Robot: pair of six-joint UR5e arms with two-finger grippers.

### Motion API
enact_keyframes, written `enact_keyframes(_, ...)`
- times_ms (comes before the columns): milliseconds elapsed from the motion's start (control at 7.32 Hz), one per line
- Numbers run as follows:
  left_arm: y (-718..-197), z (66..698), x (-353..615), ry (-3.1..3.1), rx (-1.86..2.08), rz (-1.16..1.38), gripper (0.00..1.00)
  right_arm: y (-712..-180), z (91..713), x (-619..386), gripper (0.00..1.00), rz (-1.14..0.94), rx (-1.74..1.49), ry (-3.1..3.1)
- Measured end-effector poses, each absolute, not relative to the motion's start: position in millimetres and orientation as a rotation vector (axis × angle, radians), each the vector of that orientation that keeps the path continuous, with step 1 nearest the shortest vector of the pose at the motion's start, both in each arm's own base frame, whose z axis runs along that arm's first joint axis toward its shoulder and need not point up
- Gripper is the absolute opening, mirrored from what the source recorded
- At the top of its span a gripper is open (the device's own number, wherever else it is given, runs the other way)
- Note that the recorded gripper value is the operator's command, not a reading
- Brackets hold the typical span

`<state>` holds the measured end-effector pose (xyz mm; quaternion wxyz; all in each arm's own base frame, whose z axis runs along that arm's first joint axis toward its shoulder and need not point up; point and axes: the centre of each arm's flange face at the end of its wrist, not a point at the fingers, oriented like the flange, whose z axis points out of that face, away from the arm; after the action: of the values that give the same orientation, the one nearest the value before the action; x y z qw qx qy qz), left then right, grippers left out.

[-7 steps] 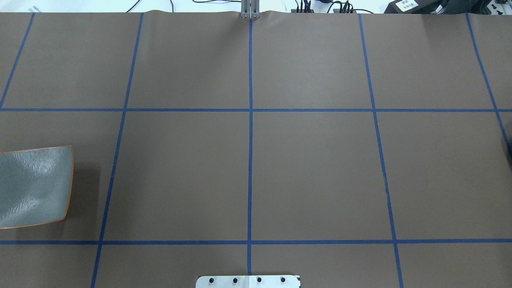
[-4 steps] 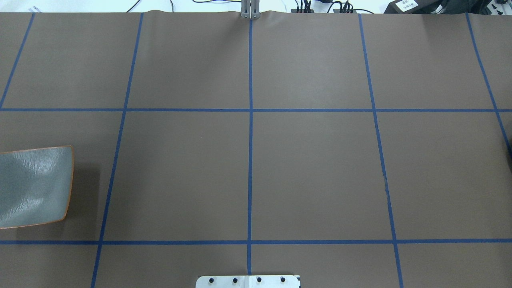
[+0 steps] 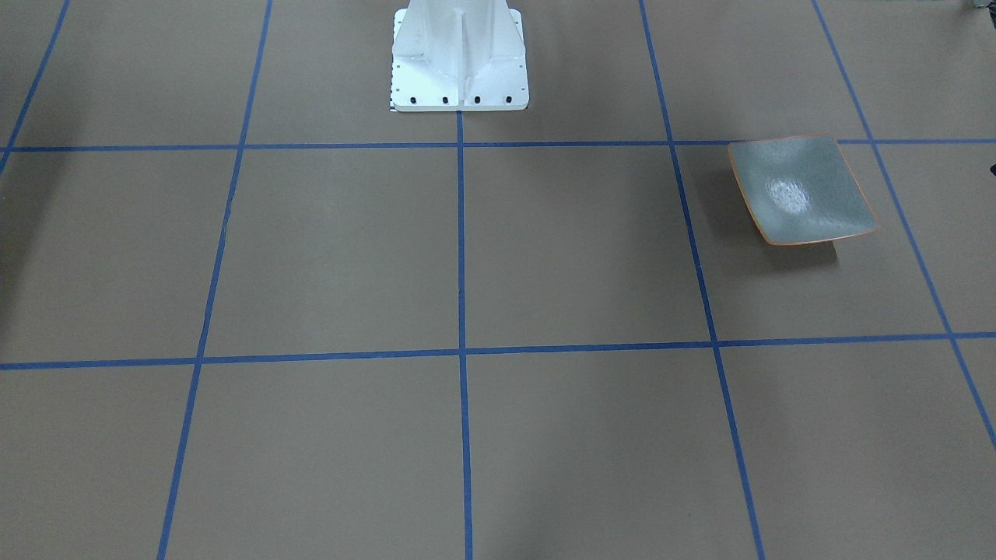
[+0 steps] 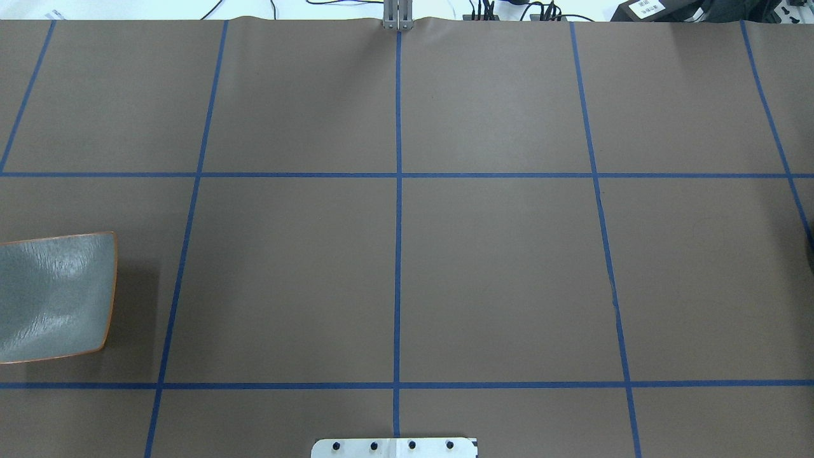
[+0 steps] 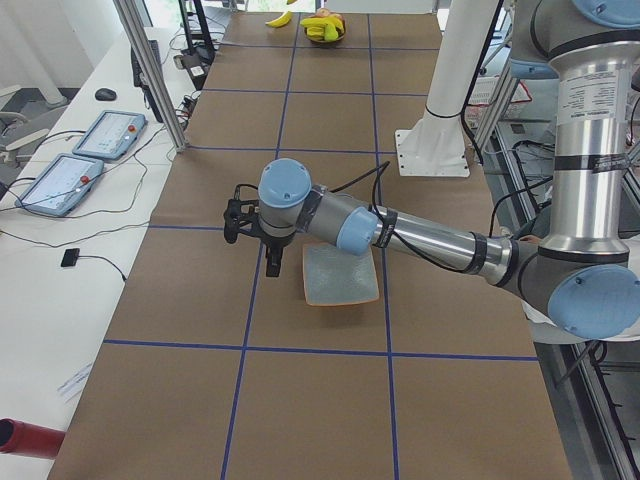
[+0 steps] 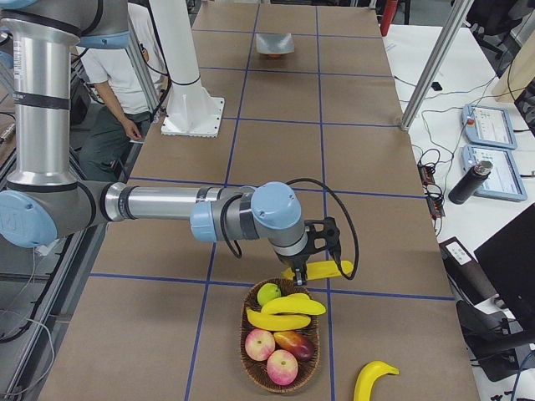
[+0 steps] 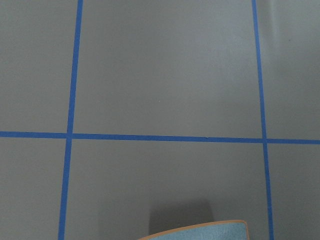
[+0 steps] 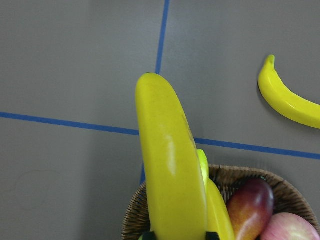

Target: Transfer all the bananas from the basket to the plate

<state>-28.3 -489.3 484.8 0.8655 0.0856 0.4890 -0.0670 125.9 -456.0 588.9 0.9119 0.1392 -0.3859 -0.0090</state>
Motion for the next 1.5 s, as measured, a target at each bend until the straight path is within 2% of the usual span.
enact_keyframes(273, -519.7, 455.3, -5.6, 1.054, 0.147, -0.176, 1.00, -495.5, 521.0, 69.3, 0.00, 0.008, 0.272, -0.850)
enact_keyframes(683, -570.3, 377.1, 62.3, 1.151, 0.049, -0.218, 0.99, -541.9, 403.8, -34.4, 0.00, 0.068, 0.234, -0.949)
enact_keyframes(1092, -596.0, 273.4, 157.3, 1.226, -0.065, -0.248, 0.99, -539.8, 284.0, -145.8, 0.00, 0.103, 0.164, -1.073)
enact_keyframes(1502, -593.2, 212.8, 234.3, 1.333, -0.081, -0.269, 0.99, -518.4, 209.4, -227.5, 0.00, 0.051, 0.120, -1.149)
